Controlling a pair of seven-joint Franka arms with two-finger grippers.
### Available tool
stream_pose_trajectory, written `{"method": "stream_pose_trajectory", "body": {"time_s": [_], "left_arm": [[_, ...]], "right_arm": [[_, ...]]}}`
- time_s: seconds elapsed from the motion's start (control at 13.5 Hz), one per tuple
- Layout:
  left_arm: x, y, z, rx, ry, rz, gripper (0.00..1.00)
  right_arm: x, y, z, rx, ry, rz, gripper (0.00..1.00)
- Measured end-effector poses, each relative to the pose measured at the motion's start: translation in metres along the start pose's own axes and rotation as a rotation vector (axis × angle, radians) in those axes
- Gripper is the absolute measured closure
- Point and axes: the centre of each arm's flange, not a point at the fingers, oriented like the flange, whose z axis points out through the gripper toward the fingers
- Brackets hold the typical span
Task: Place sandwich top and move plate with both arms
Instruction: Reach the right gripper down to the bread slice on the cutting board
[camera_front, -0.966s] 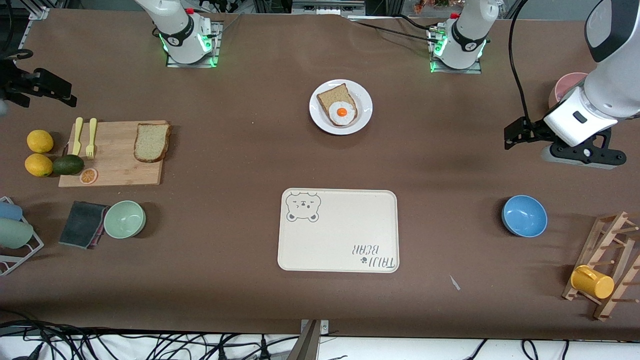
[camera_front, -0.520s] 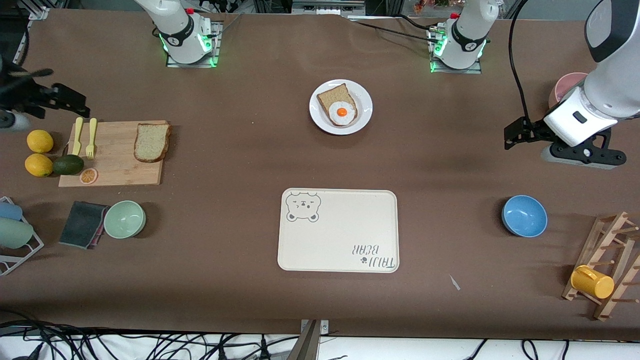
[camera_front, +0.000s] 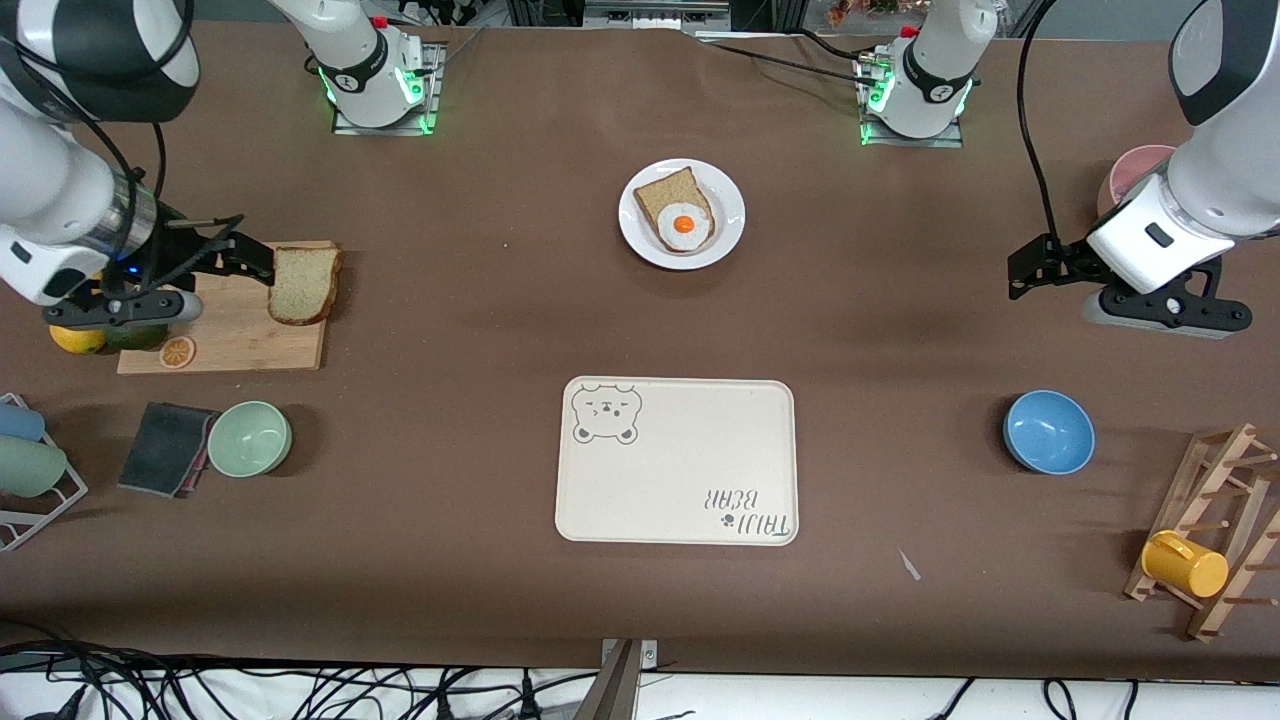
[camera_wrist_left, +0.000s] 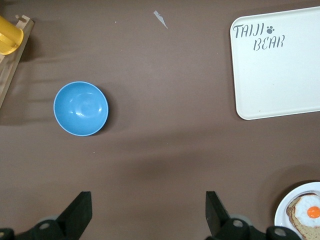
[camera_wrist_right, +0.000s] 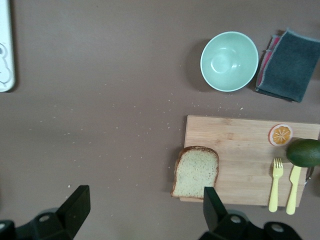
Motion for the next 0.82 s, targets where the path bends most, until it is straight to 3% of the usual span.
{"method": "stream_pose_trajectory", "body": {"time_s": [0.37, 0.82], "left_arm": [[0.0, 0.0, 0.0, 0.0, 0.0, 0.0, 0.0], [0.0, 0.0, 0.0, 0.0, 0.0, 0.0, 0.0]], "right_arm": [[-0.009, -0.002, 0.107, -0.011, 0.007, -0.01, 0.0], [-0.06, -0.006, 0.24, -0.031, -0.017, -0.027, 0.0]]}}
